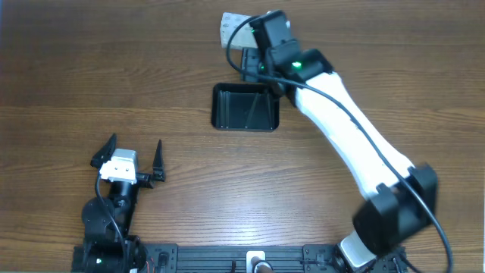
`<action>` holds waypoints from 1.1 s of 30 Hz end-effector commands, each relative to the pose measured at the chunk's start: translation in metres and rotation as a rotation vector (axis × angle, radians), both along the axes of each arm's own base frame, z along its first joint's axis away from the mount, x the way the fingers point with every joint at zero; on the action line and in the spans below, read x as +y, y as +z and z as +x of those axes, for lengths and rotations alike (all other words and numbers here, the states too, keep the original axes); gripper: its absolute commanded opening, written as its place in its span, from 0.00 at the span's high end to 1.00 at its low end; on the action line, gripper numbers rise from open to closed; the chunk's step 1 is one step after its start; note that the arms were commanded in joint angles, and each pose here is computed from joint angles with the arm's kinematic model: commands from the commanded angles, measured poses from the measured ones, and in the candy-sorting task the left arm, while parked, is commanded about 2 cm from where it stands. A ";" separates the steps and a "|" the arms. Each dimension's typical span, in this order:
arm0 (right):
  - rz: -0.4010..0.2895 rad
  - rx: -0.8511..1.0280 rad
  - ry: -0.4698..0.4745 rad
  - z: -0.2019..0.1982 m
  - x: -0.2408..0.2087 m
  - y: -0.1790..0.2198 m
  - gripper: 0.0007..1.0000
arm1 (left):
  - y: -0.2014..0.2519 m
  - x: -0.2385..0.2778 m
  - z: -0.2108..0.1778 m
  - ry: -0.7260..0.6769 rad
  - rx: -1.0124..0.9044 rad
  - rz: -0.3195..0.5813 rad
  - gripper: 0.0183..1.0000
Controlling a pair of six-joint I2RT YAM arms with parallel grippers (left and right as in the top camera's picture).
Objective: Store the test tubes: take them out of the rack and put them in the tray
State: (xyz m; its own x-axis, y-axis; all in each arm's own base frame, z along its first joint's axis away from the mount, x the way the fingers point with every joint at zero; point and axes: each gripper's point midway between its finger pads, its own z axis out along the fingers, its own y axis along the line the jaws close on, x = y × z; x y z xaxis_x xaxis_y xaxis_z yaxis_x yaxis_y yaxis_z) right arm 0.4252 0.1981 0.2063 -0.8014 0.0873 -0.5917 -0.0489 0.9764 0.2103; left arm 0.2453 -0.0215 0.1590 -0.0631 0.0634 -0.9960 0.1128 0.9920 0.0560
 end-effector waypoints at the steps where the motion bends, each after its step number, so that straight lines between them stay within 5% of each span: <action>1: -0.174 -0.185 0.034 -0.001 -0.050 0.062 0.15 | -0.001 0.000 0.000 -0.007 -0.001 0.012 0.00; 4: -0.211 -0.222 0.021 -0.010 -0.081 0.085 0.01 | -0.001 0.000 0.000 -0.007 -0.001 0.012 0.00; 17: -0.282 -0.370 -0.234 -0.079 -0.223 0.069 0.01 | -0.001 0.000 0.000 -0.007 -0.001 0.012 0.00; 33: -0.332 -0.874 -0.197 -0.165 -0.223 0.019 0.01 | -0.001 0.000 0.000 -0.007 -0.001 0.012 0.00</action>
State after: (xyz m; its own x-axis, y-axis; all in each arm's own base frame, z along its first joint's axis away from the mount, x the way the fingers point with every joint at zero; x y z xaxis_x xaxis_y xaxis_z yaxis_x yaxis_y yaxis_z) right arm 0.2642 -0.0340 0.2455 -0.0620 -0.0745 -0.9953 0.1539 0.9846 -0.0833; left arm 0.2453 -0.0215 0.1590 -0.0631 0.0634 -0.9960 0.1132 0.9920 0.0560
